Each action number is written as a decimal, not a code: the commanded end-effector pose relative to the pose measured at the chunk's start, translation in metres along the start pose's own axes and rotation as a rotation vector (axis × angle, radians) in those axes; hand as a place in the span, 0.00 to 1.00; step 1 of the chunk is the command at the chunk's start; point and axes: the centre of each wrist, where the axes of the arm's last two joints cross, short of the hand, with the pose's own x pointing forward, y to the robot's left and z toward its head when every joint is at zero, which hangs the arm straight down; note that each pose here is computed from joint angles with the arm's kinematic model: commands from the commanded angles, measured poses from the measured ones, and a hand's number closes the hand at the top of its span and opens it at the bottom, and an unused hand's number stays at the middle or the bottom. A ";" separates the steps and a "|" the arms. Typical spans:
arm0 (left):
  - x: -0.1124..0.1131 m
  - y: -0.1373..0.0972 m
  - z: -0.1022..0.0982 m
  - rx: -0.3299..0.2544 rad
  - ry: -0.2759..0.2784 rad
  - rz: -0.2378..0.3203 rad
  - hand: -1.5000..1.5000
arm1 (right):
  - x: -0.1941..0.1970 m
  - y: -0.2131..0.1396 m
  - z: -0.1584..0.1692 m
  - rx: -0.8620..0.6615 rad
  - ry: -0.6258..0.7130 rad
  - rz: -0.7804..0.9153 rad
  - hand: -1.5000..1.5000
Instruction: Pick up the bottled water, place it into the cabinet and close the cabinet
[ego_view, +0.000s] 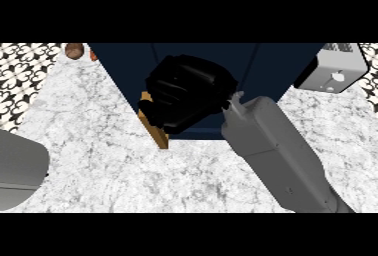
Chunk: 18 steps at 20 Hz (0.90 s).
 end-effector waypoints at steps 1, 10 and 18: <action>-0.007 -0.003 0.009 -0.035 -0.024 0.035 0.00 | 0.004 -0.040 0.023 -0.080 -0.072 0.043 1.00; -0.005 0.004 -0.009 -0.034 -0.016 0.023 0.00 | 0.039 -0.045 -0.003 -0.102 -0.178 0.188 1.00; -0.004 0.001 -0.008 -0.043 -0.018 0.029 0.00 | 0.072 -0.036 -0.009 -0.234 -0.262 0.266 0.00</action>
